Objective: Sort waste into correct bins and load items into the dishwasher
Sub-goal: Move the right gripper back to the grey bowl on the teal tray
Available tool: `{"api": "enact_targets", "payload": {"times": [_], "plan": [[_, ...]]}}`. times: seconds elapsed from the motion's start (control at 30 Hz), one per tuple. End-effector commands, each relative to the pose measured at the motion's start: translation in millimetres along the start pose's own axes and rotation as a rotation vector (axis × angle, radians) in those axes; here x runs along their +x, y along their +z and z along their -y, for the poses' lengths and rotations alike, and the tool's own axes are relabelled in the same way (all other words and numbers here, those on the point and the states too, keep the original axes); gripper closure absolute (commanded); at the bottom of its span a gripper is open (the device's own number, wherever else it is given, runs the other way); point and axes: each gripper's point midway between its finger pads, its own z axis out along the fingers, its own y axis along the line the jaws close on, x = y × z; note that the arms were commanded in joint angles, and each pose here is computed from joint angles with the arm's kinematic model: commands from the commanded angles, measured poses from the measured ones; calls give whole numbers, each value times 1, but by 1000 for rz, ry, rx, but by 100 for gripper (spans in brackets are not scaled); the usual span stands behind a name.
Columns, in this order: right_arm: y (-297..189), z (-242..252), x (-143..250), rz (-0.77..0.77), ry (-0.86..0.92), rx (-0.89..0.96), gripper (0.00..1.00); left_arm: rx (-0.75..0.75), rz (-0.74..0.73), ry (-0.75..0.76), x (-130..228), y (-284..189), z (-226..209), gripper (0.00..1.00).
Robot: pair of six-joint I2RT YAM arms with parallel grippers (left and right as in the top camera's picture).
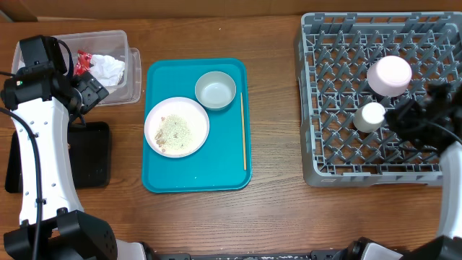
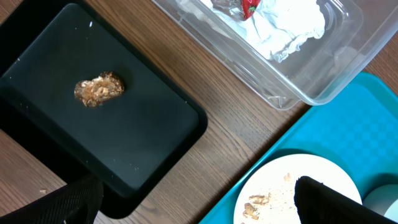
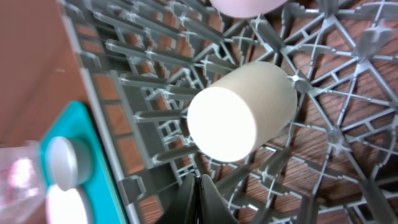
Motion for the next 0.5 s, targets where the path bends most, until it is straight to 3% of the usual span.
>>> {"api": "enact_targets", "payload": {"times": [0.0, 0.47], "plan": [[19, 23, -5, 22, 29, 182, 96, -13, -5, -7, 1, 4, -1, 0], [58, 37, -22, 43, 46, 226, 96, -13, -5, -7, 1, 4, -1, 0]]}}
